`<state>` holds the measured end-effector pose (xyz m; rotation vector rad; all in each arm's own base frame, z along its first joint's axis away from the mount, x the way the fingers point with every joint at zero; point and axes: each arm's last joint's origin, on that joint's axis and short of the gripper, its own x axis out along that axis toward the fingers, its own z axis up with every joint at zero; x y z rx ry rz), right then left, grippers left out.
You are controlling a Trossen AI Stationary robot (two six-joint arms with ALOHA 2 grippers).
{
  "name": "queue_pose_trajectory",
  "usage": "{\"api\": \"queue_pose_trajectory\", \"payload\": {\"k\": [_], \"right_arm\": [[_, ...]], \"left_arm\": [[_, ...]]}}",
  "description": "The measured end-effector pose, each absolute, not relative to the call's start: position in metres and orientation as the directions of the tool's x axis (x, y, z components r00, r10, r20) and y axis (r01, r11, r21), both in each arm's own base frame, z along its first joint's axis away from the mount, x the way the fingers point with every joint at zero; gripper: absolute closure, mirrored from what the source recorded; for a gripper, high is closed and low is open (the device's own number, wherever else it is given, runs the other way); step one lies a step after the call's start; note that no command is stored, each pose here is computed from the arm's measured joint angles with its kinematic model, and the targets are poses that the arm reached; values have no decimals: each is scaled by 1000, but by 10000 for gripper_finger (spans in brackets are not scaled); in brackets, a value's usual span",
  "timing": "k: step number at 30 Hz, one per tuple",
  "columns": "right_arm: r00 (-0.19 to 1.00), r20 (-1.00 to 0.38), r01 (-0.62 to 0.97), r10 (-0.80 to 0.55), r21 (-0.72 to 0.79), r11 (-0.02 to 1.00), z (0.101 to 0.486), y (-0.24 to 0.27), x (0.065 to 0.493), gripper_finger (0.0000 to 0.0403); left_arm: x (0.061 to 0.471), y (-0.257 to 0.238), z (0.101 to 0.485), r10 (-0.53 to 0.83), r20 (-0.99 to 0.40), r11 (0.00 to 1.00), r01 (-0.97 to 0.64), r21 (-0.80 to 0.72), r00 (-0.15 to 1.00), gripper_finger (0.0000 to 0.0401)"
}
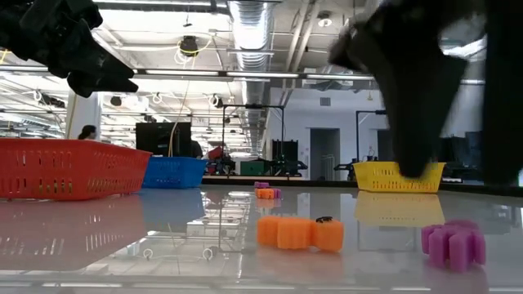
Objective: Sort Halloween decoration
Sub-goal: Put the violet skeleton toy into the blue bin
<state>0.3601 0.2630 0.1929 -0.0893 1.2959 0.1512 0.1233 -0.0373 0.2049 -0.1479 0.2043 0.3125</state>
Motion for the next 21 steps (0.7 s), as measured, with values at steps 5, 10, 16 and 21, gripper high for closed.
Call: {"api": "queue_pose_trajectory", "payload": {"k": [5,10,16,21], "right_arm": [[253,-960,-164,123,83,983,178,262,361,189],[254,-960,-157,120,82,984,168,257,362,189],[242,-965,-154,102,66,986,159,251,359,192],[238,-967,-155,94,58,986,158,248,360,220]], "left_arm": [[123,-37,205,289,-222,941,-319,-113,931,175],[123,-37,205,289,-222,942,-318,-104,931,175],[123,-37,205,294,-221,941,-322,-103,930,175],[123,-37,205,308,-218,937,-335,-100,926,175]]}}
